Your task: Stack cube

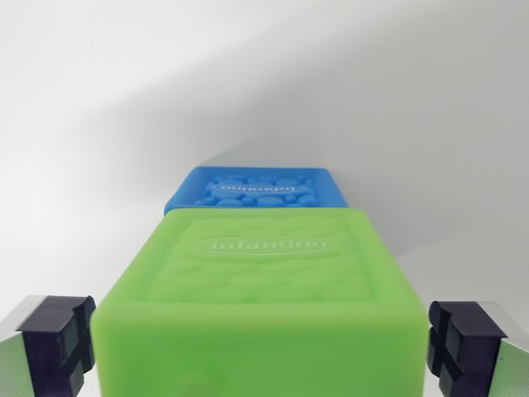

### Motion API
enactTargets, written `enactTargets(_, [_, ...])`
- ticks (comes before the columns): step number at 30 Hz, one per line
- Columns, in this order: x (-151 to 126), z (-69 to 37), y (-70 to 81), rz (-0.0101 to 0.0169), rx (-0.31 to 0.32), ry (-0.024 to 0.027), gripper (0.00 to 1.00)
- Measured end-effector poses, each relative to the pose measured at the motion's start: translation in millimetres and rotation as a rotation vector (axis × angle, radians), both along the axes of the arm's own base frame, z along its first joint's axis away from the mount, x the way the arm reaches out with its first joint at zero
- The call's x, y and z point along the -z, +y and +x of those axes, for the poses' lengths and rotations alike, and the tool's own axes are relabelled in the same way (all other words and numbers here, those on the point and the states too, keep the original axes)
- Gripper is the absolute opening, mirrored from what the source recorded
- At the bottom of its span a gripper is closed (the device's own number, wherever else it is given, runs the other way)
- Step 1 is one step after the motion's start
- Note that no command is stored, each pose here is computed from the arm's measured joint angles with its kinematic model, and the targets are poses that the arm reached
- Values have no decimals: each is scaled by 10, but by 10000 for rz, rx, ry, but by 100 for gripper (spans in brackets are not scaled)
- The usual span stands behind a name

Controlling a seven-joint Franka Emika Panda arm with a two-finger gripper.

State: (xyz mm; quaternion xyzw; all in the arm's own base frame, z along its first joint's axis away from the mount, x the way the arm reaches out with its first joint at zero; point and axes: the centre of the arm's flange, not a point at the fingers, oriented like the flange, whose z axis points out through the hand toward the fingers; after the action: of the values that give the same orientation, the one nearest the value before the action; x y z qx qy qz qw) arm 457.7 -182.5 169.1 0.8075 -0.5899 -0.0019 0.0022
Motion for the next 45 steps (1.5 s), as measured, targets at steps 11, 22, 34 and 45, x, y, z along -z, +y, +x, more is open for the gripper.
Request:
enactTargets(11, [-35,4,-1,0,5,-19,100])
enactTargets(22, [-272,12,-4,10,-4,-43,100])
enactTargets(34, [-663,10,-3,11,-5,-62,100])
enactTargets(45, [-1093,4,5,16,-13,-80,100])
